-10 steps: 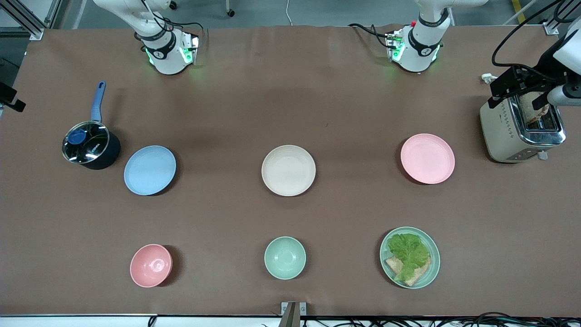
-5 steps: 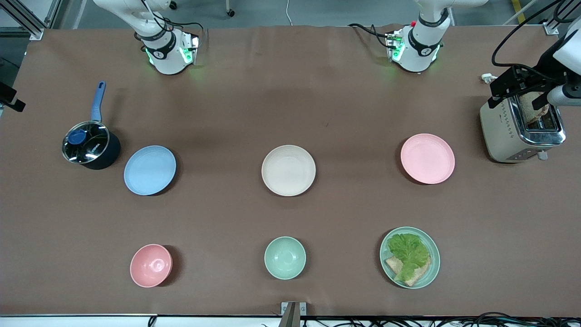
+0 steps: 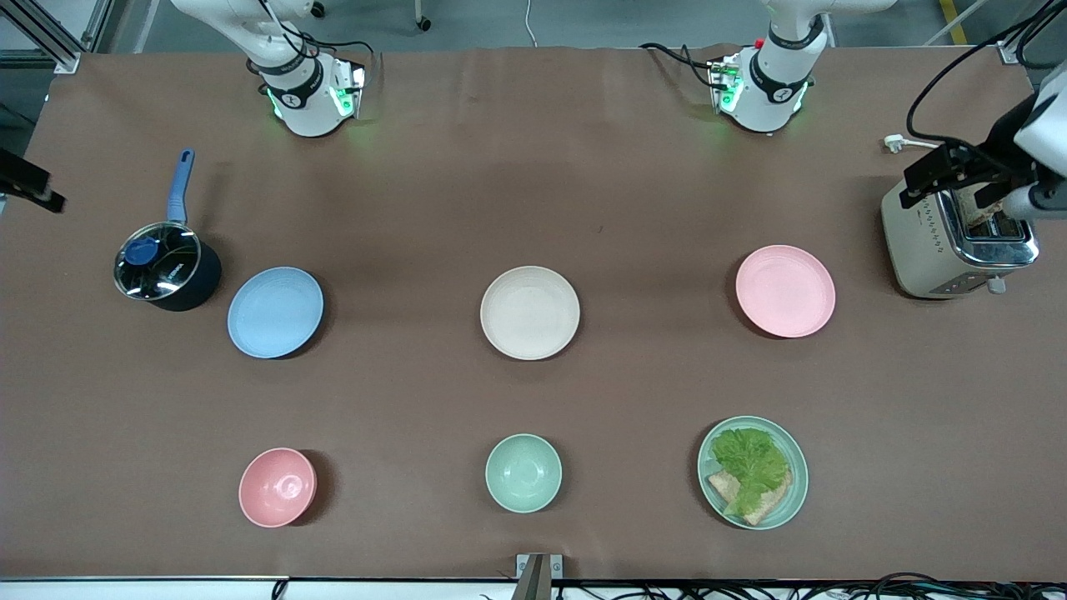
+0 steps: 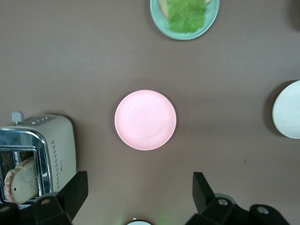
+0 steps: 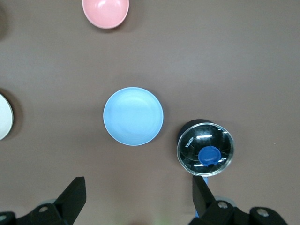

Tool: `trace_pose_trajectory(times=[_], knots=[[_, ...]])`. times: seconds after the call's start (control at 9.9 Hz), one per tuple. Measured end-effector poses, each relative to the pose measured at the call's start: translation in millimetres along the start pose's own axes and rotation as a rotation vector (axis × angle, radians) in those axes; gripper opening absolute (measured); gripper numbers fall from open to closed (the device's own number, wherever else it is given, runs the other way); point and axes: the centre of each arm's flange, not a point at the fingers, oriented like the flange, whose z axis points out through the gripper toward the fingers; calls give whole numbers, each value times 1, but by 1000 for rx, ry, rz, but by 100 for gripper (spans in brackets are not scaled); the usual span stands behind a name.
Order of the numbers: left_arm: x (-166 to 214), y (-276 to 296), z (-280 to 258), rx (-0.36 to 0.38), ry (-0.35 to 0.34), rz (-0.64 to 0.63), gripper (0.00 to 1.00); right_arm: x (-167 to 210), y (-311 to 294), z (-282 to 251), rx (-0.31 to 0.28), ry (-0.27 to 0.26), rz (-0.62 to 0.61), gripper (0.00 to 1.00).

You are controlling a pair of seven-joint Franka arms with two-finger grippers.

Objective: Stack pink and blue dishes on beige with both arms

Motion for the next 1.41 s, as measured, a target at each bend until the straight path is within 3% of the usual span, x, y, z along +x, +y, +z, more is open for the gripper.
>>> trace_pose_trajectory(times=[0.2, 0.61, 0.81, 1.01, 1.41], knots=[[12, -21, 68, -2, -23, -24, 99, 35, 30, 83, 51, -43, -46, 100], [10, -45, 253, 6, 0, -36, 95, 59, 96, 294, 204, -11, -159, 100], [2, -49, 331, 18, 23, -32, 93, 55, 108, 373, 330, -4, -161, 99], [-3, -65, 378, 33, 32, -30, 90, 44, 114, 422, 355, 1, -150, 95], [-18, -92, 416, 44, 19, -28, 82, 29, 114, 441, 363, -24, -133, 72]])
